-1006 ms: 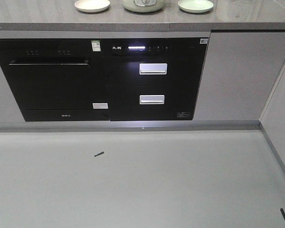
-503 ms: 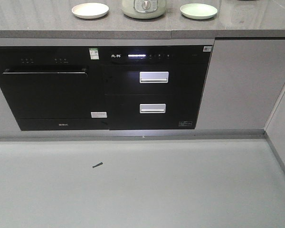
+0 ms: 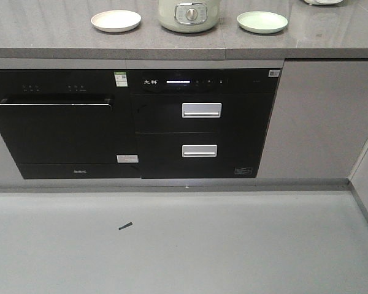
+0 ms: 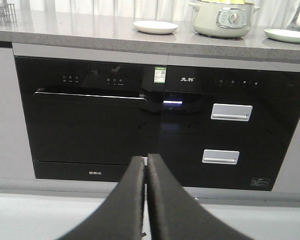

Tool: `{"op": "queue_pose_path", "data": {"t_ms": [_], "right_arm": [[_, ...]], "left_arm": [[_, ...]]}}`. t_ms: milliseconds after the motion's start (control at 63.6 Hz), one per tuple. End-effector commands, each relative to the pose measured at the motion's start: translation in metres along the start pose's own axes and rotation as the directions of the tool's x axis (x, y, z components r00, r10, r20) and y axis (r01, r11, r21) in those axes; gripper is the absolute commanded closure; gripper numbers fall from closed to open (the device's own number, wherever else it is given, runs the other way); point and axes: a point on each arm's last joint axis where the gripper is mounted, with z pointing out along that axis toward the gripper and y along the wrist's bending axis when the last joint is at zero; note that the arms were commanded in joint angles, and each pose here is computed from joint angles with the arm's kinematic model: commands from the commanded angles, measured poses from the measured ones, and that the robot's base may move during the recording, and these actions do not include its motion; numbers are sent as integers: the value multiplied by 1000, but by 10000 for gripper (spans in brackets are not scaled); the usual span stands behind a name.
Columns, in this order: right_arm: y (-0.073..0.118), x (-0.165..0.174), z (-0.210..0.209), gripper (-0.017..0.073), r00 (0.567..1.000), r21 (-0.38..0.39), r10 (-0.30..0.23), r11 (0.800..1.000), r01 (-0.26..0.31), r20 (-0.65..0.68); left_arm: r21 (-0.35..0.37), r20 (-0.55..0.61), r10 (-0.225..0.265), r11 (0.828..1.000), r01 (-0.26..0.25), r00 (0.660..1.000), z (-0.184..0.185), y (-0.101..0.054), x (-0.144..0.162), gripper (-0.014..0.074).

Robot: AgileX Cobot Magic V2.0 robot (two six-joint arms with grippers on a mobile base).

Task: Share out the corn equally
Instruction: 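Continue driving forward until the pot is centered in front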

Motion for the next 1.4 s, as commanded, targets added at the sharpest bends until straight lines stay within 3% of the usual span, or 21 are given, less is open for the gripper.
{"op": "queue_pose_path", "data": {"t_ms": [0, 1384], "right_arm": [[2, -1, 0, 561, 998, -13, -15, 1000, 16, 61], [2, -1, 0, 561, 998, -13, -15, 1000, 16, 61]], "left_arm": [[25, 103, -4, 1000, 2, 995, -3, -3, -14, 599], [25, 103, -4, 1000, 2, 995, -3, -3, -14, 599]]}}
